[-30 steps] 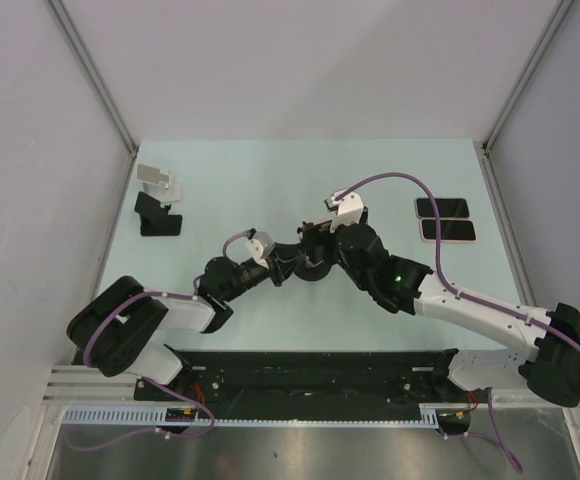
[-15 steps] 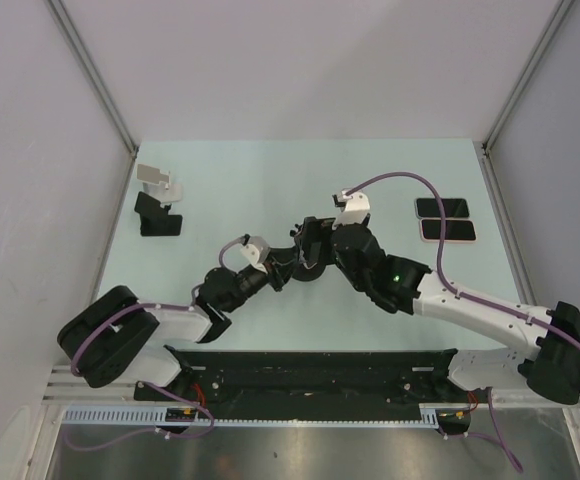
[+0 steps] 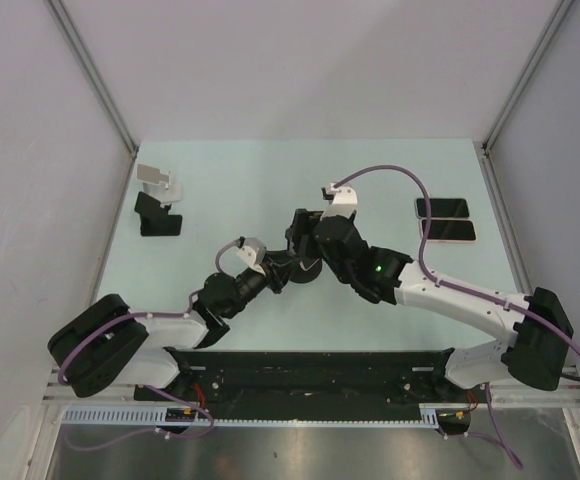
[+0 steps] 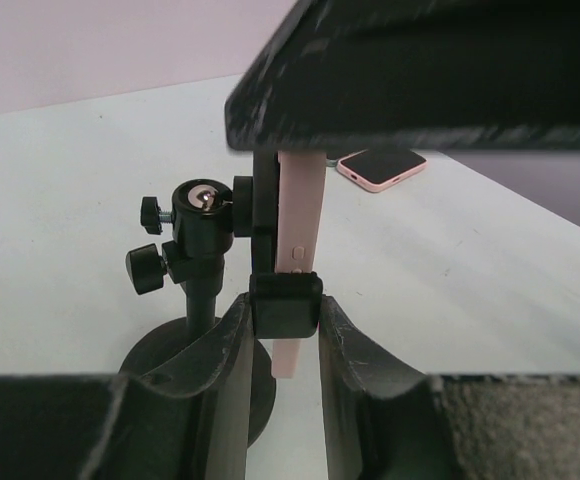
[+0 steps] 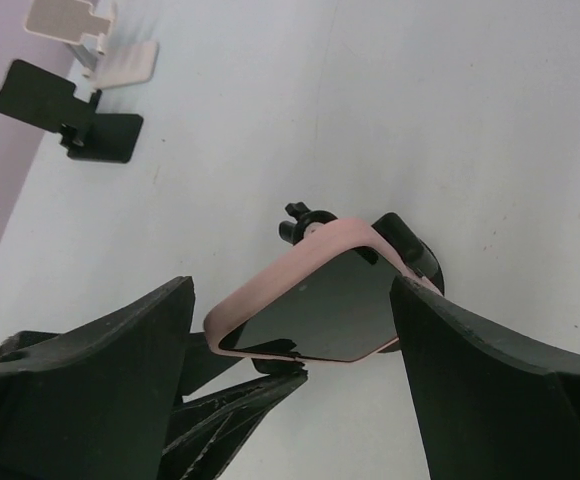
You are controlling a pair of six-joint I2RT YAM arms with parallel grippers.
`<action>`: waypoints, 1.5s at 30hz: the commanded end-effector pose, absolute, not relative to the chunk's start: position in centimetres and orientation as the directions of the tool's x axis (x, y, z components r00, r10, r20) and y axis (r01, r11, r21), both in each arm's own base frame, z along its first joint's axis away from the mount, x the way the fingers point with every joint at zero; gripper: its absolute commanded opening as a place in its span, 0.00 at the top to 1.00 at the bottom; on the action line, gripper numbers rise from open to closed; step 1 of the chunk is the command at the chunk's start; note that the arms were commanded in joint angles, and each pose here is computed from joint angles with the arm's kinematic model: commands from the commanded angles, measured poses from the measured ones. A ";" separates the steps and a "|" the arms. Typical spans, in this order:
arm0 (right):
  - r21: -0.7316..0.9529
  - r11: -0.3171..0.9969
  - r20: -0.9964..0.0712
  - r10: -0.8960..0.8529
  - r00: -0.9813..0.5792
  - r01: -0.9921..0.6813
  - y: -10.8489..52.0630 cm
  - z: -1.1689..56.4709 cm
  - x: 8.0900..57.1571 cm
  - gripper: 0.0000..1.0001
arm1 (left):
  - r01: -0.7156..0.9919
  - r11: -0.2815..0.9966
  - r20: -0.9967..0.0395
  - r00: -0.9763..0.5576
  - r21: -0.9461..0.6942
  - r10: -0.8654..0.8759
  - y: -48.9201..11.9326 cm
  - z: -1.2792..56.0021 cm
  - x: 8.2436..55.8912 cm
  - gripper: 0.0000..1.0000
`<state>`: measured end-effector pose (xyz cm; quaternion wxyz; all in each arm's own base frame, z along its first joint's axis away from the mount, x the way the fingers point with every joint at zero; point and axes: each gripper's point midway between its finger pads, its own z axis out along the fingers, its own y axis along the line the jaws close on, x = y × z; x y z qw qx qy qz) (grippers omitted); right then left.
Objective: Remove the phone from the phone stand
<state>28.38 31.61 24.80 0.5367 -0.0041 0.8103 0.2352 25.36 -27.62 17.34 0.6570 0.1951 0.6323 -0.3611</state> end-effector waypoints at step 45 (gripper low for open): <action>0.126 0.700 -0.924 -0.175 -0.340 -0.703 33.8 28.8 24.5 1.00 | 0.712 0.694 -0.976 0.208 0.105 -0.066 -24.9 19.4 25.2 0.14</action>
